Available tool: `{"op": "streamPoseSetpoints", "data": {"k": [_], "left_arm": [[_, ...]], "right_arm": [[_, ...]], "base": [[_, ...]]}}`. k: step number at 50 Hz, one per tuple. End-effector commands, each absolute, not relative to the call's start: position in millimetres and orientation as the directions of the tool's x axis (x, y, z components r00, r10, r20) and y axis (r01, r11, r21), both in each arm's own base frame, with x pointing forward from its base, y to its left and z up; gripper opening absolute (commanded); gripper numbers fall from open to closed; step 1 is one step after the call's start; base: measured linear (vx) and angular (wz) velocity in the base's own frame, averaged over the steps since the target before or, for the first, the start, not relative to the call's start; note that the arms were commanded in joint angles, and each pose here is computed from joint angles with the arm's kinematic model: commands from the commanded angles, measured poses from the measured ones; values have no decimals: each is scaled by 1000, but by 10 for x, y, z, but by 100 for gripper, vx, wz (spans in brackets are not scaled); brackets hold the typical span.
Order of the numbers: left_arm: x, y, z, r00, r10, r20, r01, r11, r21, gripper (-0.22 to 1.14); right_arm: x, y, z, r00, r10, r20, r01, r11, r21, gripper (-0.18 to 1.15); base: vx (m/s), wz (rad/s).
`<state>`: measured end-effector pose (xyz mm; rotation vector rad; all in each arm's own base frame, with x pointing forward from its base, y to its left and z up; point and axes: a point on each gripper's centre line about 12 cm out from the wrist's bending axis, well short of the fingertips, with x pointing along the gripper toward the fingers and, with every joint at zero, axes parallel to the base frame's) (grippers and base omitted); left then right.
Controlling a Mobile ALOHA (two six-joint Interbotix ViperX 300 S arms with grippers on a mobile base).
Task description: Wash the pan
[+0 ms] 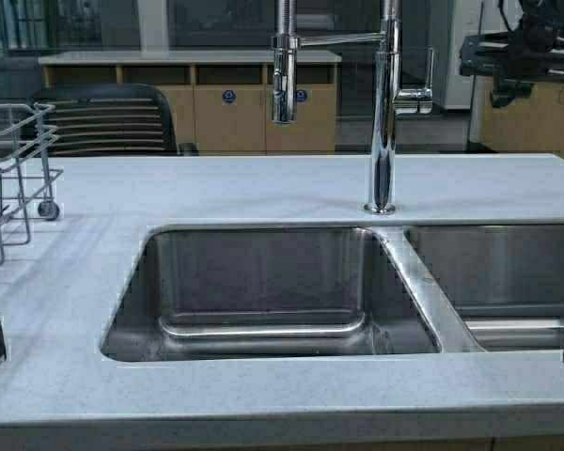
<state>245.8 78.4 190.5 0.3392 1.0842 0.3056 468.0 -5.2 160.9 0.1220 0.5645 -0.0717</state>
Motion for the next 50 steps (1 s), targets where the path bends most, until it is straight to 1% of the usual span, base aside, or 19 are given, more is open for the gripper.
{"op": "streamPoseSetpoints", "data": {"k": [1,17,36,43,46,50], "left_arm": [[2404,827,1870,432,407,-805,-100,909,405,3],[2387,895,1649,437,381,-814,-96,920,379,3],[2454,907,1396,364,358,-860,-68,931,359,3],[2480,908,1408,367,354,-860,-127,935,331,3],[2483,926,1421,369,358,-858,-153,934,324,4],[2485,953,1415,365,362,-858,-167,932,322,15]], "right_arm": [[4735,-49,1713,861,-36,-508,98,991,94,5],[4730,-56,1680,857,-38,-514,99,991,92,5],[4734,-49,1678,857,-36,-514,97,991,91,5],[4730,-56,1680,857,-37,-514,96,991,89,5],[4730,-48,1680,857,-36,-514,92,992,85,5],[4734,-55,1686,858,-37,-513,91,993,81,5]], "base": [[0,0],[0,0],[0,0],[0,0],[0,0],[0,0]]}}
